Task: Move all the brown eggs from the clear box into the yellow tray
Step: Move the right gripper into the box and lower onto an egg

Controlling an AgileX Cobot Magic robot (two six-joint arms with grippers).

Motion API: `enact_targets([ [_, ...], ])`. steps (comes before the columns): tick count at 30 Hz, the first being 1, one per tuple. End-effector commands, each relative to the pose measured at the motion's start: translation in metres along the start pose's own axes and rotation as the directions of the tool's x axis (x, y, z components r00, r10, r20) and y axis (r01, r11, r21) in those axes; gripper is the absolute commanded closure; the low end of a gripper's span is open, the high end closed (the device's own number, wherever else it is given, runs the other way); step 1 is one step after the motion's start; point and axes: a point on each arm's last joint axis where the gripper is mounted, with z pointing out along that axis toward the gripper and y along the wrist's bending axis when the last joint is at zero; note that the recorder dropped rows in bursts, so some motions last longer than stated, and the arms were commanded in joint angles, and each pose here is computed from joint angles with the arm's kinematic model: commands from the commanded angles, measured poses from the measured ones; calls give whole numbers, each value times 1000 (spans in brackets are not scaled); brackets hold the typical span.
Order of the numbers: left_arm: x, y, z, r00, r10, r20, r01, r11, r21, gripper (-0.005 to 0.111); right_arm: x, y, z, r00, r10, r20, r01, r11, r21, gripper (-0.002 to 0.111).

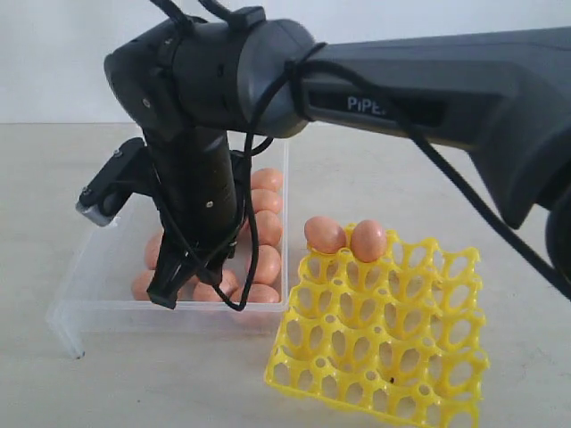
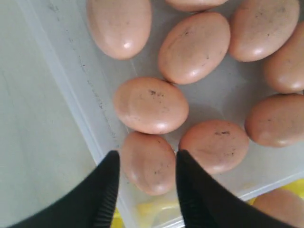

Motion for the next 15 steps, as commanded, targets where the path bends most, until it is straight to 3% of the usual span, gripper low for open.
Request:
enact_targets([
  [1, 0, 0, 0, 1000, -1, 6, 1, 1000, -2, 103, -8, -3, 1, 997, 19, 76, -21, 999, 24, 58],
  [6, 0, 0, 0, 1000, -1, 6, 1, 1000, -2, 103, -23, -11, 6, 939, 249, 238, -265, 963, 37, 58],
  [10, 0, 0, 0, 1000, -1, 6, 1, 1000, -2, 103, -17, -30, 32, 893, 403, 201, -421, 905, 56, 58],
  [15, 0, 0, 0, 1000, -1, 6, 1, 1000, -2, 103, -17, -37, 37, 871, 434, 231, -452, 892, 25, 58],
])
